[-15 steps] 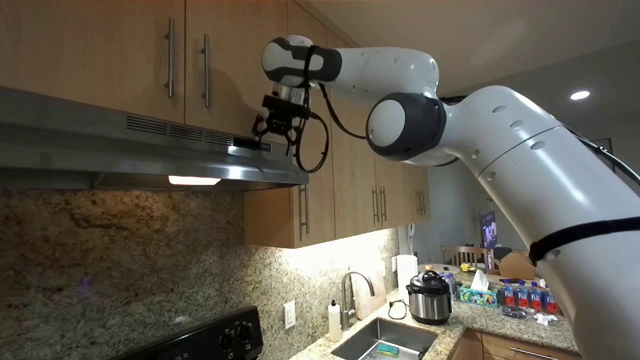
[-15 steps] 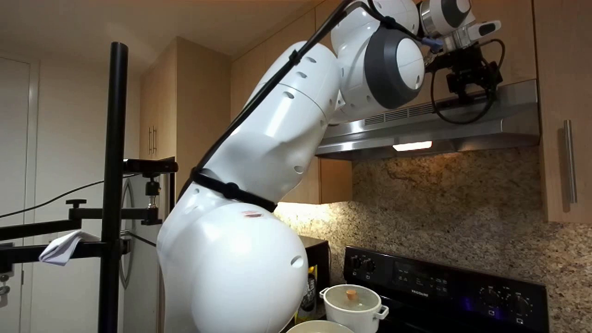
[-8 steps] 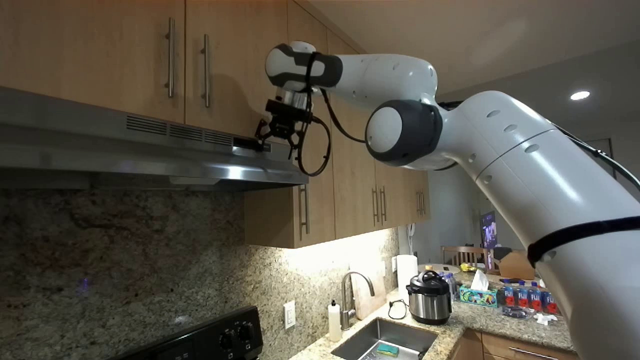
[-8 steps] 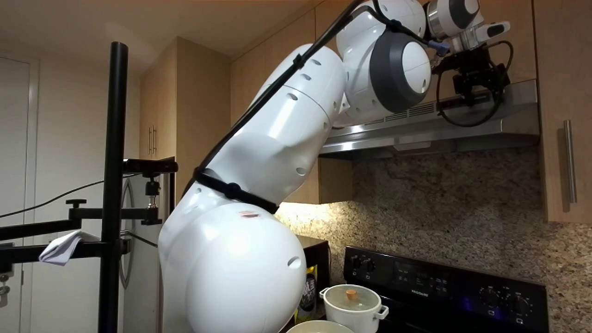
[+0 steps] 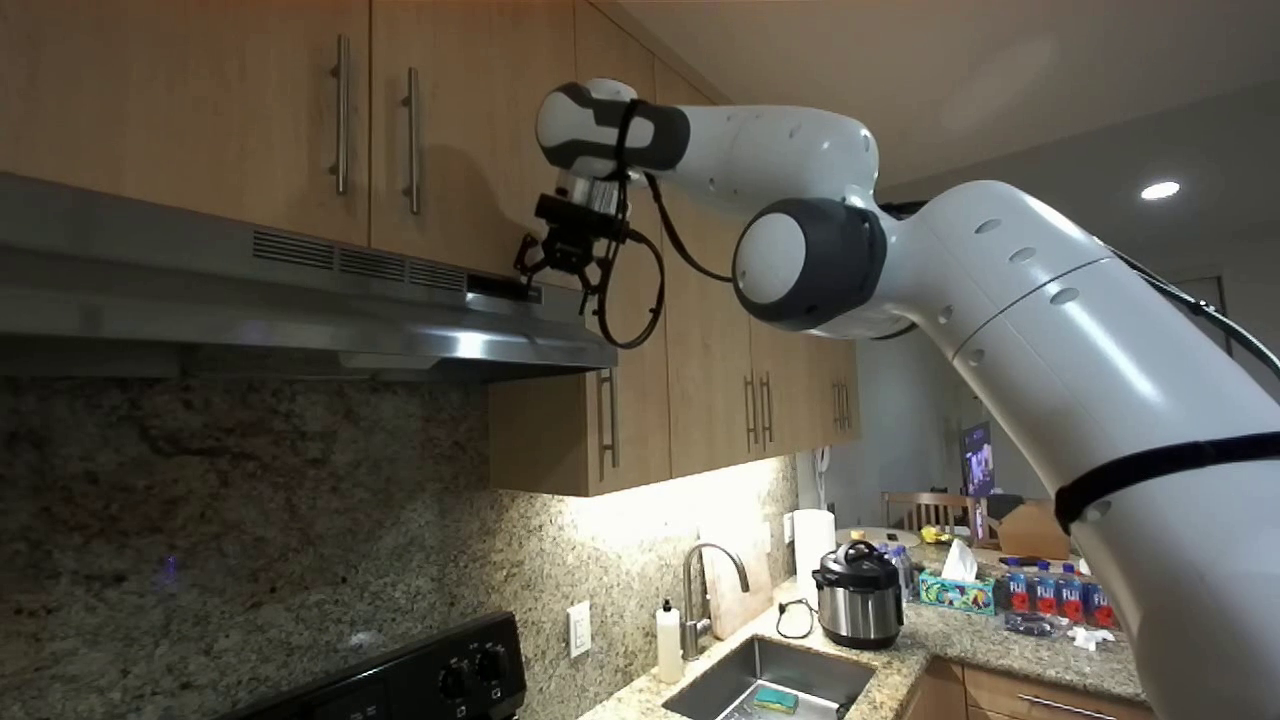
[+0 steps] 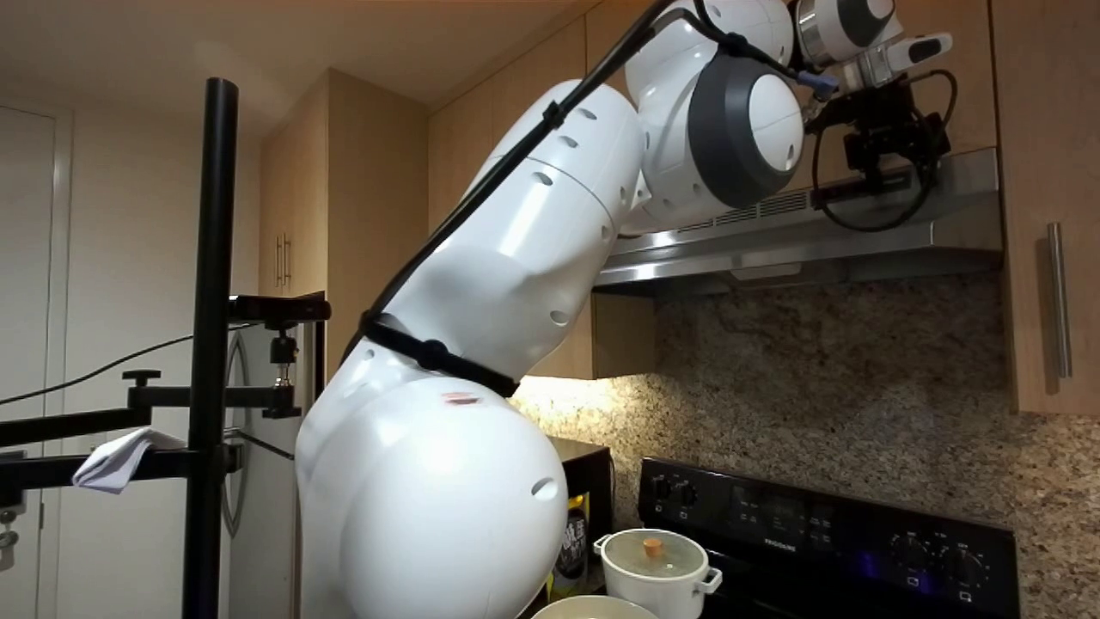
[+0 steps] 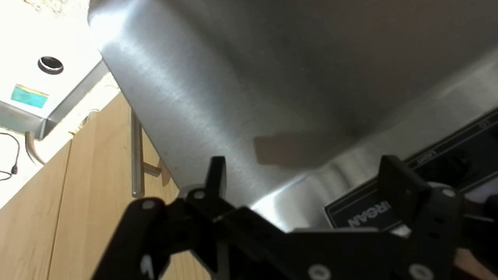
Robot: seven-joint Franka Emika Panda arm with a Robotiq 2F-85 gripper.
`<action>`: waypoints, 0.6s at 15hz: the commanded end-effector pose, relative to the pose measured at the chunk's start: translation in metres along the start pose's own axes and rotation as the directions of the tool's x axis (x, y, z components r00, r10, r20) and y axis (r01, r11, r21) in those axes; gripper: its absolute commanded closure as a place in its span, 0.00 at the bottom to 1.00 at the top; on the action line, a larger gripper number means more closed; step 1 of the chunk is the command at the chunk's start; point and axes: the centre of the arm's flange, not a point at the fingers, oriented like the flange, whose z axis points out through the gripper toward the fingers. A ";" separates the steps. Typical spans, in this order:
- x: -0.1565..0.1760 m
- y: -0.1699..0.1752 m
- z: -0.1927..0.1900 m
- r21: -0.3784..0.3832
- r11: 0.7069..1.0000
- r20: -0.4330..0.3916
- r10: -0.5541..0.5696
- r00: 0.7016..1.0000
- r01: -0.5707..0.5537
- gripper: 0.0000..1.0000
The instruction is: Turn off the stove light
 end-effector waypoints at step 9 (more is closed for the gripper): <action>-0.084 0.001 -0.068 0.040 0.993 0.109 -0.113 0.988 0.110 0.00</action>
